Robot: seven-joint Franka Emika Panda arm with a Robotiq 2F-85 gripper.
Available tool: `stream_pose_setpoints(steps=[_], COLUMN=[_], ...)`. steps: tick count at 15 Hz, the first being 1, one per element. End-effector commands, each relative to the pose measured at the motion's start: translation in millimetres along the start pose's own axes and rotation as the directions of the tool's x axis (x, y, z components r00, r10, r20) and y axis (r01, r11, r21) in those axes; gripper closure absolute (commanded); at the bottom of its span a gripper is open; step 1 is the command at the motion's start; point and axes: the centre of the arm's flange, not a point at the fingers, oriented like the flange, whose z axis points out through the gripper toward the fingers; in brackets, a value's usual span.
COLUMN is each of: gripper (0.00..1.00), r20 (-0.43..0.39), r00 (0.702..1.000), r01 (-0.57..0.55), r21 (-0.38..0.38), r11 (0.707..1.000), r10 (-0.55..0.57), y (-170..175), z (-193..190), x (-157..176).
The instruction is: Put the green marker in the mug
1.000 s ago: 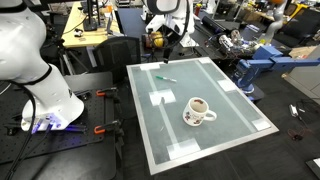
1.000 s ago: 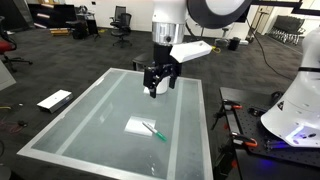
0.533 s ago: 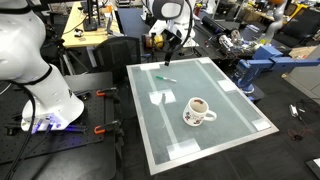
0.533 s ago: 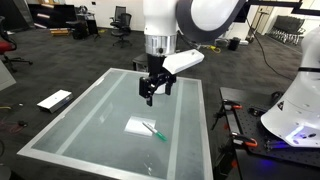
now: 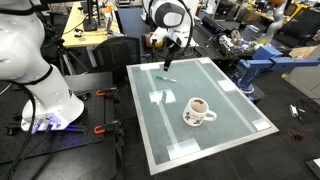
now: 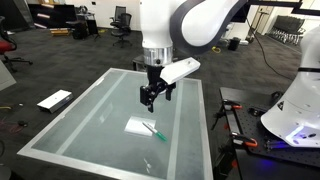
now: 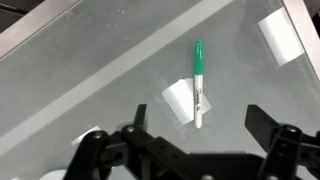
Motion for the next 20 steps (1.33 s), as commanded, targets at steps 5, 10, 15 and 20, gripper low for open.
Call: stream_pose_setpoints(steps=[5, 10, 15, 20], gripper=[0.00, 0.00, 0.00, 0.00], r20=[-0.033, -0.022, -0.006, 0.004], r00=[0.999, 1.000, 1.000, 1.000], r01=[-0.010, -0.006, 0.005, -0.021], r21=[0.007, -0.026, -0.044, -0.053], r11=[1.000, 1.000, 0.999, 0.998], r10=[0.010, 0.005, -0.005, 0.021], y=[-25.9, -41.5, -52.4, -48.2], z=[45.0, 70.4, 90.5, 103.9], x=[35.9, 43.6, 43.5, 39.8])
